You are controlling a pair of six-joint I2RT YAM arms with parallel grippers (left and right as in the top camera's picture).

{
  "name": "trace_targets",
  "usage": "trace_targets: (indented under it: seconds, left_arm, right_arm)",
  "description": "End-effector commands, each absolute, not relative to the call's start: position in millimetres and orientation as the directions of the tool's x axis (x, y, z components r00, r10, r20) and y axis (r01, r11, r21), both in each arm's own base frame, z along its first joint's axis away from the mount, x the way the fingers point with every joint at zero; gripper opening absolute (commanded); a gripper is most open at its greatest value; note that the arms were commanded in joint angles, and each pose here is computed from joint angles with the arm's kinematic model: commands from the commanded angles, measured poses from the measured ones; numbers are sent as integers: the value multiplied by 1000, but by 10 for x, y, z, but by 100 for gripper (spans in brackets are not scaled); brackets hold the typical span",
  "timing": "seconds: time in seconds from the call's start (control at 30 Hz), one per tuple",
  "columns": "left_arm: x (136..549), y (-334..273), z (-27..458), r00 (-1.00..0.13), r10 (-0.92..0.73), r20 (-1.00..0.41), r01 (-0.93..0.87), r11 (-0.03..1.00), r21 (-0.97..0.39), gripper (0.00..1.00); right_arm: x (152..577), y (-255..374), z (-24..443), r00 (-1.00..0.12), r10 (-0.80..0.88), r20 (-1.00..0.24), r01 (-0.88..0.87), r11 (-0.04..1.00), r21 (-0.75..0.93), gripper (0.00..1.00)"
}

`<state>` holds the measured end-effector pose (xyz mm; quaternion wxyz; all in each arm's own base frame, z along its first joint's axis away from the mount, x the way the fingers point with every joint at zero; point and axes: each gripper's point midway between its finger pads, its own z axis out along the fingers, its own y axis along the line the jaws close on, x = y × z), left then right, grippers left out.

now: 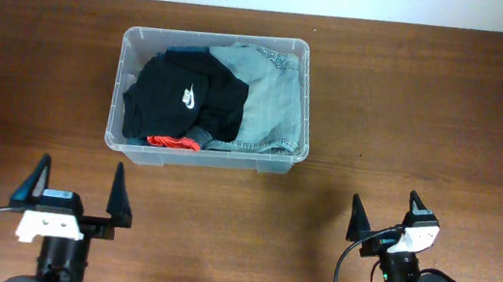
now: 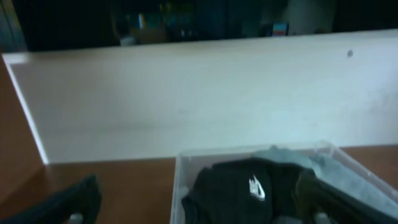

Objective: Pack container

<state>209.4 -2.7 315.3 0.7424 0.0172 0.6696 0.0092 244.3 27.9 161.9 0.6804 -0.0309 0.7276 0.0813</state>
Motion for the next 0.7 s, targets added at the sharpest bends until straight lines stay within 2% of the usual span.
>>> trace_targets:
  seconds: [0.0,0.3,0.67]
  left_arm:
    - [2135,-61,2963,111,38,-993,27,999,41,99]
    - [2239,0,2612,121,37,-992,-10,999,36,99]
    - [2317,-2,2574,208,35,-977,-13,999,33,99]
  right_arm:
    - [2446,247,1591,-73,59,-996,-140,988,69,99]
    - [2446,247,1592,-73,59,-996,-140,988,69,98]
    - [2446,247,1591,-73,59,-996,-140,988,69,98]
